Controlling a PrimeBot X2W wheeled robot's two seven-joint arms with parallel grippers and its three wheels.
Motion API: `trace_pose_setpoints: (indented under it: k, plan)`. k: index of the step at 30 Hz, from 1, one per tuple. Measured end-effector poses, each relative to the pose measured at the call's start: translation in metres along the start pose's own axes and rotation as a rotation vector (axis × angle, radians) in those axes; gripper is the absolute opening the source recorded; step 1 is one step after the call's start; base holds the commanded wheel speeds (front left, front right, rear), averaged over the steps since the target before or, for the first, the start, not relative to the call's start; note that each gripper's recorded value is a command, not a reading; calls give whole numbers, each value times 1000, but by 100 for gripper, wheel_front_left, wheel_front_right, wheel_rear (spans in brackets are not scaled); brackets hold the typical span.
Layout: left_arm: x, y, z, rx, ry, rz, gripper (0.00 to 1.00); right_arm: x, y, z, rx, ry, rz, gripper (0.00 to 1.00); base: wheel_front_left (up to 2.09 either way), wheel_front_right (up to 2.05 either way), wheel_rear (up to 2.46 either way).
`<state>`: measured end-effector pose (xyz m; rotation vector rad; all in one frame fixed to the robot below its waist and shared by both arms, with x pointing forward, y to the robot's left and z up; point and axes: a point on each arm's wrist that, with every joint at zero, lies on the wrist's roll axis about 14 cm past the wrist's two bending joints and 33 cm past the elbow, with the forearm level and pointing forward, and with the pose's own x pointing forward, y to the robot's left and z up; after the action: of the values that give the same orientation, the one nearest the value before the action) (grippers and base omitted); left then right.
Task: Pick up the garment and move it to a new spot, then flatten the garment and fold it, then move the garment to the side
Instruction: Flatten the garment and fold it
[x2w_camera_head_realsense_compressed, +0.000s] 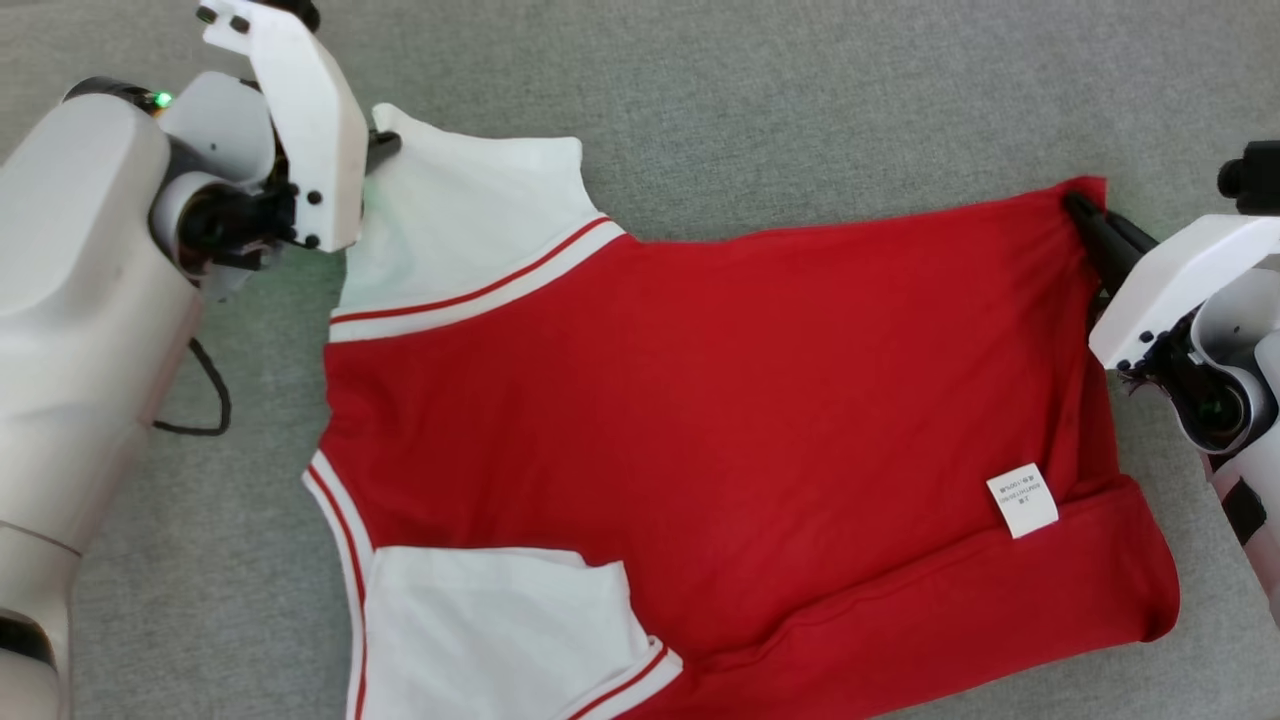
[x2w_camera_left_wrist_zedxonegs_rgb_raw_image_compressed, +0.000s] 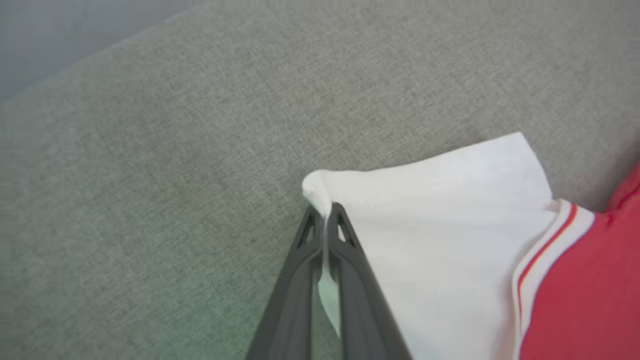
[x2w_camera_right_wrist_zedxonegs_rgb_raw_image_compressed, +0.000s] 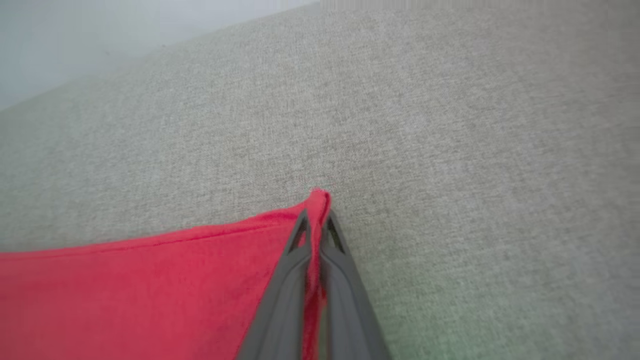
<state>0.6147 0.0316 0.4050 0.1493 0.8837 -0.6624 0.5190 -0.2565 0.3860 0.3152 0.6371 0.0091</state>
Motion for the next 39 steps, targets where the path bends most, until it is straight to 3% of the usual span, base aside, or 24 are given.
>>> trace_pose_setpoints:
  k: [10,20,29,39]
  plan:
    - [-38,-6,16,11,-117,21,0,-12,2,19,51,-123,-15,0,0,0,0]
    - [-96,-40,10,45,-160,-24,0,-44,13,23,37,-168,23,0,0,0,0]
    - [-147,-66,-32,82,-34,-71,0,-71,20,16,-23,-149,51,0,0,0,0]
    - [-173,-94,-90,79,160,-144,0,-81,38,4,-129,-93,116,0,0,0,0]
